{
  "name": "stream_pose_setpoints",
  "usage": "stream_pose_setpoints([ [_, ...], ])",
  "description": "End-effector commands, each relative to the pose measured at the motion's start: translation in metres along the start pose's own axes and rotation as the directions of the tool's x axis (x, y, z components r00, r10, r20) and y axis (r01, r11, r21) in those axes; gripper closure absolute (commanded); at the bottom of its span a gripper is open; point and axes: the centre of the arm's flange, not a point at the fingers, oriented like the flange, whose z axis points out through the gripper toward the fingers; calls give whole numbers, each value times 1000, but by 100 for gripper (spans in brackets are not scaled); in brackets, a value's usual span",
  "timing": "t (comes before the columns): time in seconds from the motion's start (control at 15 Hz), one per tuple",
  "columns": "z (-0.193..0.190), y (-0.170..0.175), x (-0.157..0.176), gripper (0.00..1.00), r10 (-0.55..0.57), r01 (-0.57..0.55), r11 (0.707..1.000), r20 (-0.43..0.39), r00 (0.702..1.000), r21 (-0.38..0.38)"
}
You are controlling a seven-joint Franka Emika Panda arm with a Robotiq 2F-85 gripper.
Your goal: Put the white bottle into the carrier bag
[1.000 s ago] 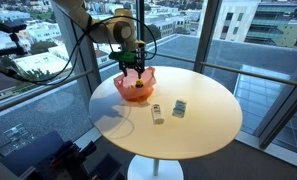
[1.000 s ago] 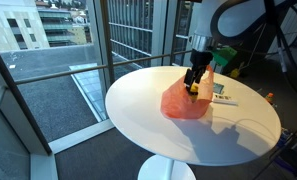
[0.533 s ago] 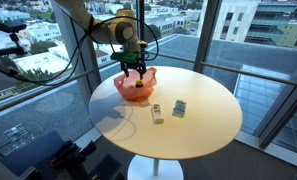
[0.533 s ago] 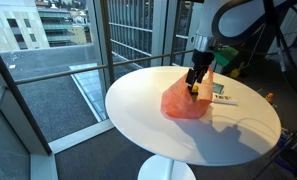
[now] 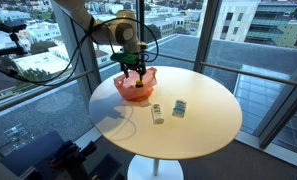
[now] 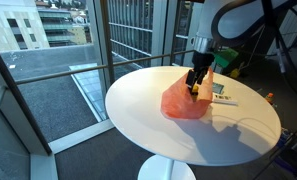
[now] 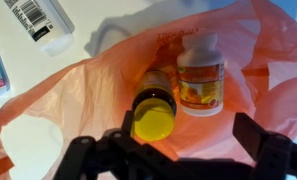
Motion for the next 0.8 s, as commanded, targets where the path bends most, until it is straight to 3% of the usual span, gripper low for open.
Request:
stream_pose_setpoints([
  [0.0, 1, 0, 0, 0, 10, -10, 1000, -6, 1000, 22],
  [0.73, 11, -5, 3, 0, 5, -4, 999, -18, 1000, 31],
])
